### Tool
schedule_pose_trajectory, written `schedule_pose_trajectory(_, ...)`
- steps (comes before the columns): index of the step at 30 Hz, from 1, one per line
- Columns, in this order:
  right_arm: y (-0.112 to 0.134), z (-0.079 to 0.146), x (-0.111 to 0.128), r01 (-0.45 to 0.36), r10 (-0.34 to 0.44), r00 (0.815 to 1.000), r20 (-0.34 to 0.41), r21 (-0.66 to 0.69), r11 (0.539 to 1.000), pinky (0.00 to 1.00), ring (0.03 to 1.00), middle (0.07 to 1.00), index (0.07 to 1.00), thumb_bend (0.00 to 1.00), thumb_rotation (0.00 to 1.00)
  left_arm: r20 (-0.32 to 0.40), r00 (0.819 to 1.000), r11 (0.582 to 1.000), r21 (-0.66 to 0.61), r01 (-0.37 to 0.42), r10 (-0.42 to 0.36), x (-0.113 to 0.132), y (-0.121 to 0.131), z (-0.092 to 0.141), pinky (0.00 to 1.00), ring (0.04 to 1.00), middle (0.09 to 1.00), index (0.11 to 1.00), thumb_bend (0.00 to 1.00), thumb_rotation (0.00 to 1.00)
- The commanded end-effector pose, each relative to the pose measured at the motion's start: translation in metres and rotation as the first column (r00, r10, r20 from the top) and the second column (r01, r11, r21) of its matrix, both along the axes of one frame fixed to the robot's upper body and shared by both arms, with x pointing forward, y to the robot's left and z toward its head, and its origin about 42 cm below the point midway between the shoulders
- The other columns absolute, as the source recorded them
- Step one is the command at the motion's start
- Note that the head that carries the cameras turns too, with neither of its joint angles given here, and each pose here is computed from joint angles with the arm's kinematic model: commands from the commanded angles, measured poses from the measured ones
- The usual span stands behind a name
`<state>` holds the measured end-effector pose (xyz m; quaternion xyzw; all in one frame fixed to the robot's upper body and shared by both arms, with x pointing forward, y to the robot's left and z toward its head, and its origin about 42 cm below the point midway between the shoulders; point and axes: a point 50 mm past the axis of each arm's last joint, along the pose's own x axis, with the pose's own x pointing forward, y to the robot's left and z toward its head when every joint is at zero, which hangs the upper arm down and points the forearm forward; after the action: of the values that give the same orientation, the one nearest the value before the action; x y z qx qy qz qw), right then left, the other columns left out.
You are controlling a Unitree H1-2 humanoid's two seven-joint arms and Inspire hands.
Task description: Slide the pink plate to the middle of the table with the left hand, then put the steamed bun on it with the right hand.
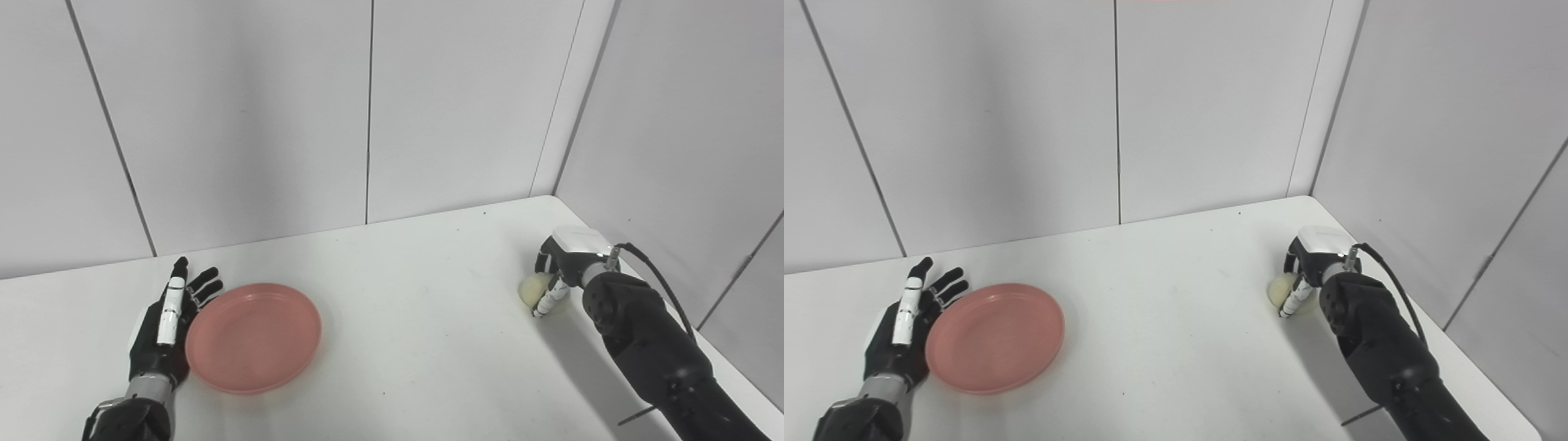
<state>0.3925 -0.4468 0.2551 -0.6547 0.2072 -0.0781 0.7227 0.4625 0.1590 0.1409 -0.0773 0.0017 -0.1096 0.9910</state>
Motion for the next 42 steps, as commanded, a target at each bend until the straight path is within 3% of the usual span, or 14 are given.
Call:
schedule_pose_trajectory(1,-0.009,0.021,-0.001,0.012,-0.010,0.999,0.045,-0.040,0.999,0.29,0.363,0.458,0.487,0.53,0.00,-0.034,0.999,1.000,0.019,0.009,-0.009,0.000,-0.001,-0.006,0.80,0.828,0.835,1.000,0.60,0.90)
schedule_pose_trajectory(5,-0.009,0.026,-0.001,0.011,-0.009,0.998,0.060,-0.030,0.999,0.25,0.319,0.418,0.498,0.53,0.00,-0.040,0.999,1.000,0.019,0.008,-0.008,-0.001,-0.003,-0.005,0.79,0.829,0.839,1.000,0.60,0.90)
schedule_pose_trajectory(8,0.000,0.041,-0.004,-0.033,0.038,0.994,0.098,-0.058,0.998,0.23,0.301,0.407,0.504,0.52,0.00,-0.041,0.999,1.000,0.023,0.005,-0.004,-0.001,-0.005,-0.005,0.79,0.827,0.840,1.000,0.60,0.90)
schedule_pose_trajectory(11,0.012,0.059,-0.007,-0.076,0.086,0.984,0.157,-0.068,0.995,0.28,0.370,0.450,0.491,0.53,0.00,-0.046,0.999,1.000,0.020,0.005,-0.004,-0.001,-0.008,-0.005,0.79,0.822,0.841,1.000,0.61,0.89)
schedule_pose_trajectory(12,0.015,0.062,-0.009,-0.085,0.095,0.980,0.172,-0.064,0.994,0.26,0.343,0.428,0.494,0.53,0.00,-0.047,0.999,1.000,0.018,0.006,-0.005,-0.001,-0.009,-0.005,0.79,0.823,0.844,1.000,0.62,0.89)
schedule_pose_trajectory(18,0.048,0.102,-0.014,-0.205,0.227,0.932,0.281,-0.106,0.973,0.15,0.219,0.466,0.481,0.53,0.00,-0.054,0.999,1.000,0.023,0.004,-0.003,-0.001,-0.020,-0.007,0.80,0.817,0.844,1.000,0.62,0.89)
schedule_pose_trajectory(25,0.091,0.134,-0.017,-0.316,0.324,0.888,0.326,-0.081,0.945,0.17,0.237,0.470,0.484,0.53,0.00,-0.062,0.998,1.000,0.000,0.006,-0.006,-0.002,-0.040,-0.009,0.83,0.801,0.825,1.000,0.56,0.84)
schedule_pose_trajectory(29,0.113,0.140,-0.012,-0.367,0.373,0.862,0.343,-0.084,0.926,0.18,0.262,0.474,0.486,0.53,0.00,-0.070,0.998,1.000,-0.004,0.007,-0.007,-0.001,-0.051,-0.013,0.84,0.788,0.814,0.988,0.56,0.81)
schedule_pose_trajectory(35,0.140,0.138,0.006,-0.482,0.474,0.807,0.352,-0.071,0.873,0.21,0.302,0.450,0.504,0.53,0.00,-0.061,0.998,1.000,0.011,0.011,-0.010,0.001,-0.065,-0.016,0.83,0.787,0.812,0.980,0.60,0.79)
schedule_pose_trajectory(39,0.152,0.131,0.020,-0.531,0.516,0.786,0.341,-0.056,0.846,0.25,0.343,0.418,0.512,0.53,0.00,-0.054,0.998,1.000,0.016,0.016,-0.015,0.001,-0.072,-0.017,0.83,0.779,0.806,0.979,0.62,0.79)
schedule_pose_trajectory(42,0.175,0.128,0.027,-0.579,0.564,0.753,0.339,-0.065,0.813,0.24,0.342,0.430,0.507,0.53,0.00,-0.057,0.998,1.000,0.022,0.011,-0.010,0.002,-0.077,-0.018,0.81,0.768,0.798,0.976,0.62,0.79)
